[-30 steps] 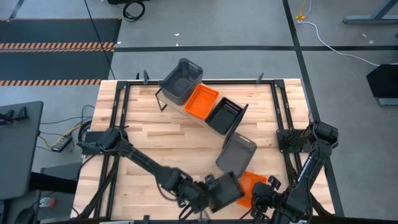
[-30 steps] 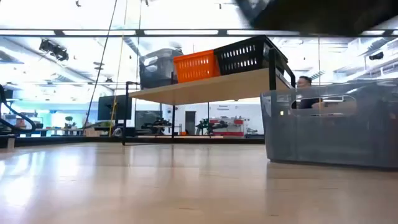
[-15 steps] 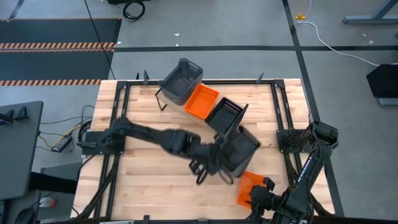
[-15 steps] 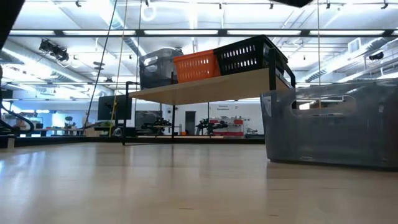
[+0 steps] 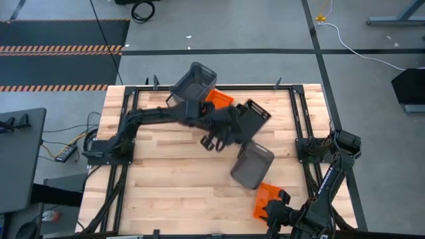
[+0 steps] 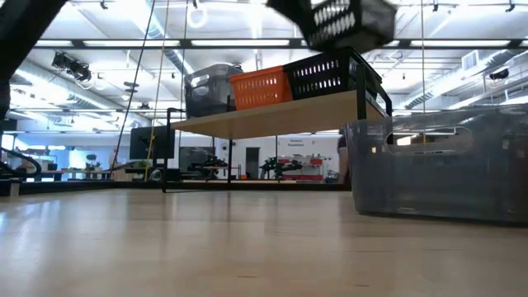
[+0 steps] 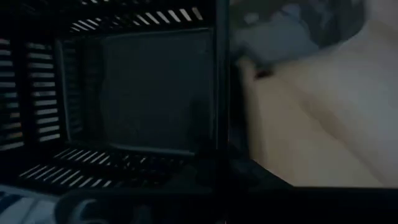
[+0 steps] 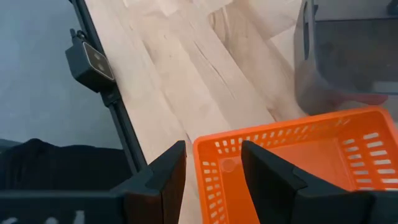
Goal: Stack baskets on shelf by color
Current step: Stack the black basket on top of the other black baskets on the shelf
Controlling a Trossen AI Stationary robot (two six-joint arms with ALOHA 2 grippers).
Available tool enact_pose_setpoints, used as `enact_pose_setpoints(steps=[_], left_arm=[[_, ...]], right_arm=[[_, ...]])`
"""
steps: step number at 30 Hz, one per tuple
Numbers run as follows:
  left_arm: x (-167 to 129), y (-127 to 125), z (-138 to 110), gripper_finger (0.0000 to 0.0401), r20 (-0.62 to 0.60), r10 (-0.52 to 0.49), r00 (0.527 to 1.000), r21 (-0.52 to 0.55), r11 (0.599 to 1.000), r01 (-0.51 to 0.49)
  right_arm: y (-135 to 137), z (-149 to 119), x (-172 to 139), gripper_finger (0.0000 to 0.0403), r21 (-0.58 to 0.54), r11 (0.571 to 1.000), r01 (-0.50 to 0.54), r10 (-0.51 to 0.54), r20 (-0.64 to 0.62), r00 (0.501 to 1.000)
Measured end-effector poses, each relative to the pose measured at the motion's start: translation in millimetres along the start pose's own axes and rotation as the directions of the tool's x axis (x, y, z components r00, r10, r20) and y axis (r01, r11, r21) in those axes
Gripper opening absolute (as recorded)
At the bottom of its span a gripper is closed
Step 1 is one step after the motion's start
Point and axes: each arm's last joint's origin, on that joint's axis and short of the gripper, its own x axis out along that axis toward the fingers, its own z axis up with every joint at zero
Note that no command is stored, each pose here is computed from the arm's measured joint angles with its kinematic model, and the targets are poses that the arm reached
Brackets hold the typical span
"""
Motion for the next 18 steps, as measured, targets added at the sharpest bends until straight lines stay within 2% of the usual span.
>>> enact_pose_setpoints(steps=[6,18], left_arm=[[7.9,17.2,-25.3,0.0008,-0.025,-0.024,0.999,-0.101,0.995,0.022],[8.1,17.6,-29.1,0.0009,0.0,-0.067,0.998,-0.112,0.991,0.067]], right_arm=[[0.6,0.1,-0.1,0.0162,0.004,1.0,-0.005,0.005,0.001,1.0],[-6.5,-14.5,18.1,0.0162,0.028,0.999,-0.044,0.045,-0.032,0.998]])
